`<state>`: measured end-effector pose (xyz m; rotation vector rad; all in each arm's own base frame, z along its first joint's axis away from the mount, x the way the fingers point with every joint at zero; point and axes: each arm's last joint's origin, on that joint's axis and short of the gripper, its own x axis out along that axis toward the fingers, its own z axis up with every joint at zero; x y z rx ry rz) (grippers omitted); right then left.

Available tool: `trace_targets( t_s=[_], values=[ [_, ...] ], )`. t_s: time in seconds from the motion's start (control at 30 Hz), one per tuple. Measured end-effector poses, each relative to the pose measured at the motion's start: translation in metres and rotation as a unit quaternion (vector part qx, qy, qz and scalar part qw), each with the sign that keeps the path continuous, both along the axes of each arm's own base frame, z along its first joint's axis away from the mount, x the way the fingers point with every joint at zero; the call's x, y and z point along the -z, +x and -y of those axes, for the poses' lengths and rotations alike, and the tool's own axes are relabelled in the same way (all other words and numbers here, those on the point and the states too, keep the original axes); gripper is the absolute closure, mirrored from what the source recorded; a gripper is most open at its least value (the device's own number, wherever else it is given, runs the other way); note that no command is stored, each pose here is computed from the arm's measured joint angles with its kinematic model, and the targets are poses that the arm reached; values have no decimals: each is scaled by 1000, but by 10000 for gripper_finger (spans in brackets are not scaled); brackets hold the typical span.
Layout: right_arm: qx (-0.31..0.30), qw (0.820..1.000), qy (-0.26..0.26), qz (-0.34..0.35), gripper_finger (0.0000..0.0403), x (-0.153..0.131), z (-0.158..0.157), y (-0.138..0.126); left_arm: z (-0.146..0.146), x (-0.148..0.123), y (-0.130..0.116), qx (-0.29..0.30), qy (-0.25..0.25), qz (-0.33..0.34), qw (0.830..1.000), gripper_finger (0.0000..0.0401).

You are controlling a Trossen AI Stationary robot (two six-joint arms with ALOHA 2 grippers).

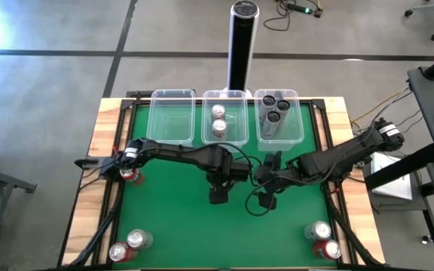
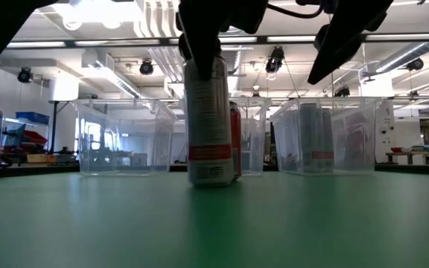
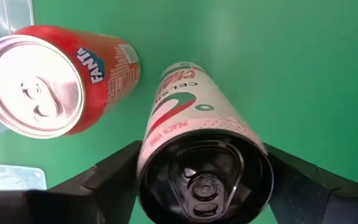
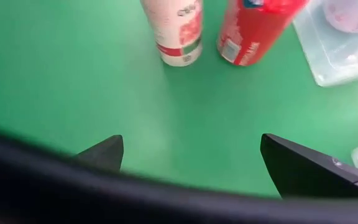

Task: Sort soda cans
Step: Put the white soda can into the top right transparent bin

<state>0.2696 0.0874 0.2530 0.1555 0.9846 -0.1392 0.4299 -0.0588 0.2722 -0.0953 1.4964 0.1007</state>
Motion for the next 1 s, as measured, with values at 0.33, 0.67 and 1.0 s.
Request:
trace_targets(
  t_s=[0.33, 0.67, 1.0],
  values=[
    [-5, 1000, -2, 8, 28, 24, -13, 23, 0, -23, -17, 29, 13, -7, 999, 75],
    [18, 997, 3, 78, 28, -24, -15, 43, -9, -74, -112, 9, 66, 101, 993, 74],
    [-4, 994, -29, 101, 28, -62, -2, 98, -16, -40, -200, -104, 9, 288, 952, 74]
  ],
)
